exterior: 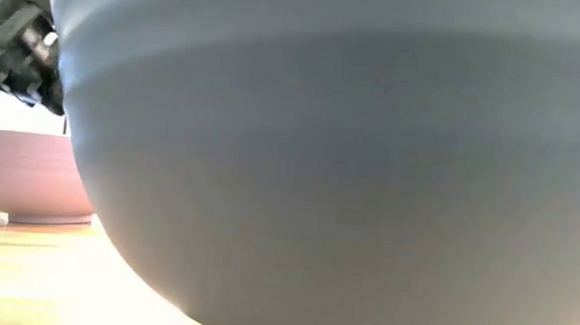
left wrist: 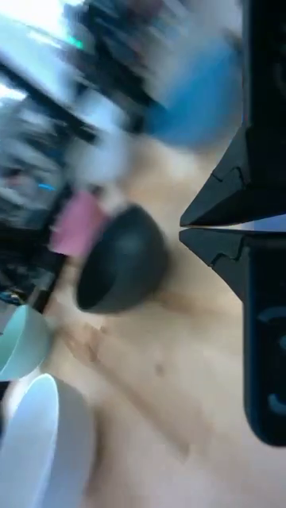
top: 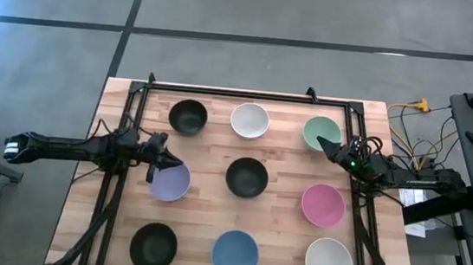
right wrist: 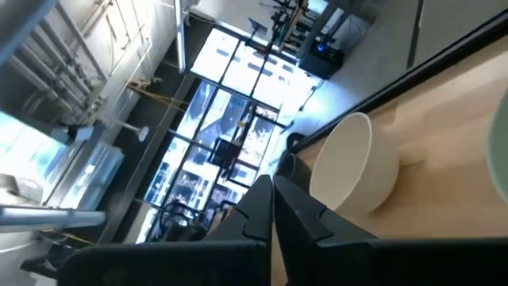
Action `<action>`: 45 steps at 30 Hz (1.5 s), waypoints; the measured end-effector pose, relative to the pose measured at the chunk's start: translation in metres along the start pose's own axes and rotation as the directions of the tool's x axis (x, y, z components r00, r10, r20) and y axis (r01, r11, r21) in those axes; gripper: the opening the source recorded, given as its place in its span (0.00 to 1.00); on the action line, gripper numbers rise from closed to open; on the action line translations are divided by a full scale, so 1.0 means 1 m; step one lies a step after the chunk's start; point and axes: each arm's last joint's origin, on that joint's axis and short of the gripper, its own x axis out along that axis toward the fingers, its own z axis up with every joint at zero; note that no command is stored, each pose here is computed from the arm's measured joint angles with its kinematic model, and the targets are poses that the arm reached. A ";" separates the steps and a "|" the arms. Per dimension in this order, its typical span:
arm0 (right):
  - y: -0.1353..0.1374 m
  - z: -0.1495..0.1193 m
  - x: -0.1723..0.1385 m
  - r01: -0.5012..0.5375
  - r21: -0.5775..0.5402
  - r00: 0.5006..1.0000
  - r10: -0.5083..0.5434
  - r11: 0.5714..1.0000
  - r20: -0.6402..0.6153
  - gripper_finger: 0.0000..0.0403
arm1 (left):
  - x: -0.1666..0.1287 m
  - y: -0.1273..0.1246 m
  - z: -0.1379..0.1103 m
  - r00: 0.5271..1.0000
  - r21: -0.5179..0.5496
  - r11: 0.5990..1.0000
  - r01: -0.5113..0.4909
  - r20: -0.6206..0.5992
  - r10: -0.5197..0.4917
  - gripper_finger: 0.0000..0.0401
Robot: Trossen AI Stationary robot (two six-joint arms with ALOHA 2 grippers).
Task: Nest bowls inside each other
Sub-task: Stack the green bowl on top of the middle black bowl
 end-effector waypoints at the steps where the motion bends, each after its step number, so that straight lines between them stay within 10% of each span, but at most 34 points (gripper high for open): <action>1: 0.001 0.000 0.000 -0.004 0.021 1.000 0.004 1.000 0.002 0.02 | 0.000 -0.002 0.005 0.999 -0.124 0.992 0.030 0.047 -0.024 0.00; 4: 0.002 0.000 0.001 -0.016 0.064 1.000 0.016 0.998 0.002 0.02 | -0.003 -0.011 0.022 0.969 -0.439 0.877 0.196 0.226 -0.103 0.00; 8: 0.006 0.001 0.002 -0.051 0.081 0.999 0.050 0.995 0.015 0.02 | -0.012 -0.018 0.044 0.854 -0.482 0.804 0.347 0.517 -0.058 0.00; 16: 0.016 0.004 0.003 -0.135 0.013 0.990 0.134 0.991 0.041 0.02 | -0.032 -0.023 0.066 0.562 -0.390 0.815 0.428 0.822 0.098 0.00; 24: 0.022 0.008 0.003 -0.191 0.109 0.979 0.181 0.976 0.093 0.02 | -0.033 -0.024 0.076 0.476 -0.430 0.832 0.351 0.847 0.237 0.00; 30: 0.047 0.026 -0.003 -0.429 0.192 0.887 0.370 0.883 0.277 0.02 | -0.033 -0.041 0.109 0.446 -0.383 0.833 0.399 0.875 0.188 0.00; 39: 0.141 0.058 0.008 -0.533 -0.176 0.743 0.558 0.827 0.371 0.02 | -0.038 -0.098 0.196 0.347 0.149 0.962 0.230 0.911 -0.224 0.00; 45: 0.221 0.056 0.044 -0.479 -0.652 0.669 0.725 0.588 0.163 0.02 | -0.040 -0.132 0.255 0.272 0.325 0.928 0.184 0.890 -0.366 0.00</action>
